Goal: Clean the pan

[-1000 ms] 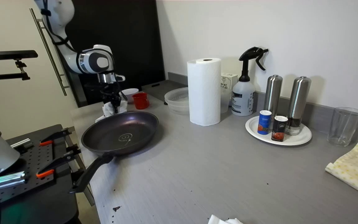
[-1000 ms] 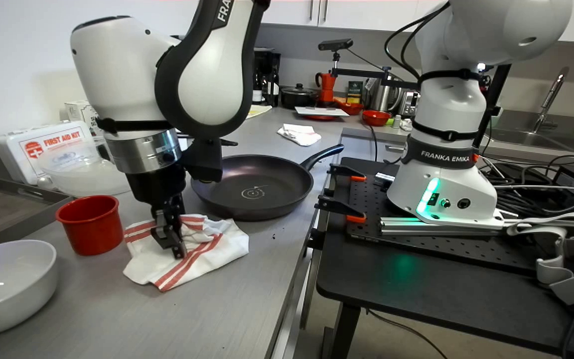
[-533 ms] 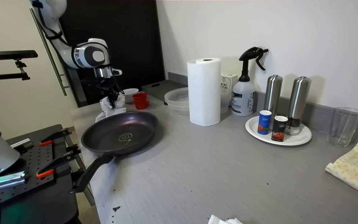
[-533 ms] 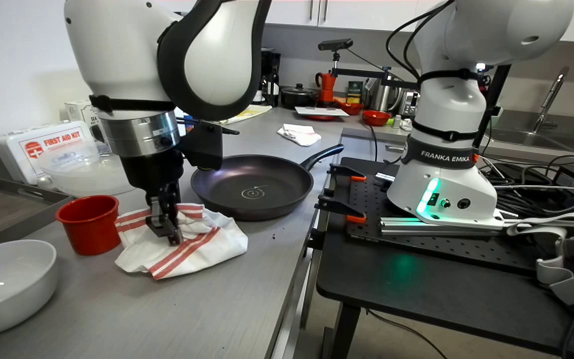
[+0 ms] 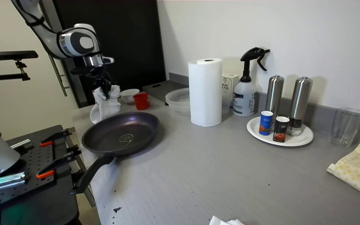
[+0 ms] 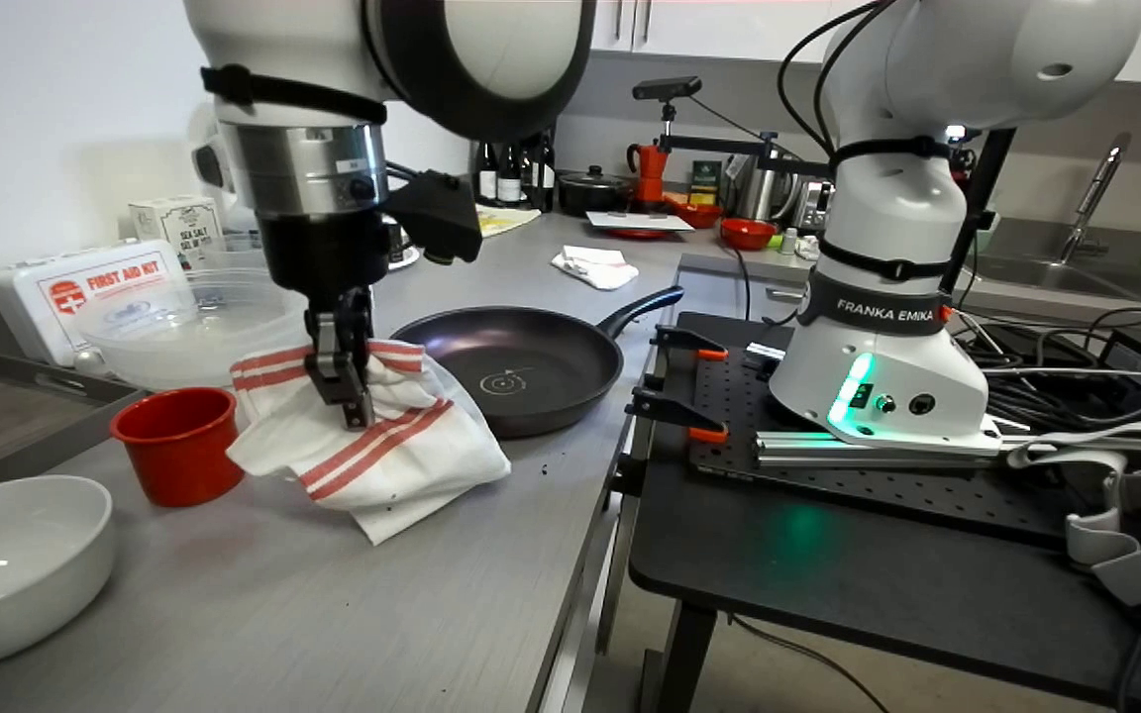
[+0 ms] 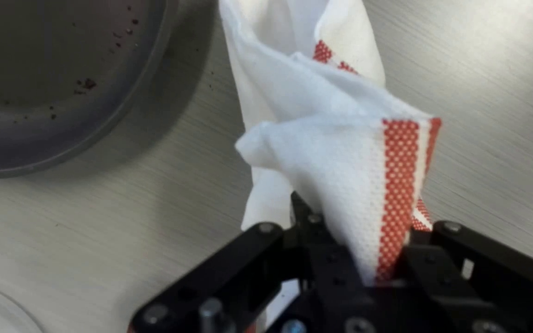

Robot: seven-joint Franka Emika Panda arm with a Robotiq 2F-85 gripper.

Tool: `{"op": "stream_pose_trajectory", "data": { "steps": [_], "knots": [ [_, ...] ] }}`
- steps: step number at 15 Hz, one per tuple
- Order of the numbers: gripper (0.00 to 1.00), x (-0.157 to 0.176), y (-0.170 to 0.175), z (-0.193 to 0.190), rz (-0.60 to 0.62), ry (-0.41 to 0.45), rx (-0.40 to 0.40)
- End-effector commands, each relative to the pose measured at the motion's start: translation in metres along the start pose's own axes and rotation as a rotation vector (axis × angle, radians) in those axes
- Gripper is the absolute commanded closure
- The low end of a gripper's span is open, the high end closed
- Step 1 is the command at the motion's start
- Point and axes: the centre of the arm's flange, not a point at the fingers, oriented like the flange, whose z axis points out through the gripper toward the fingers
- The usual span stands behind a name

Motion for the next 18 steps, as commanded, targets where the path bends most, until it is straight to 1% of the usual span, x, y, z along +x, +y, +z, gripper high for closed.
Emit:
{"op": "stream_pose_trajectory", "data": {
  "steps": [1, 4, 8, 13, 18],
  "knots": [
    [0.96, -0.035, 0.014, -0.053, 0.034, 0.032, 0.004],
    [0.96, -0.050, 0.030, -0.082, 0.095, 0.060, 0.008],
    [0.96, -0.064, 0.064, -0.117, 0.212, 0.097, 0.019],
    [0.96, -0.077, 0.127, -0.143, 0.375, 0.130, 0.035],
    [0.96, -0.088, 0.198, -0.147, 0.542, 0.150, 0.035]
  ]
}}
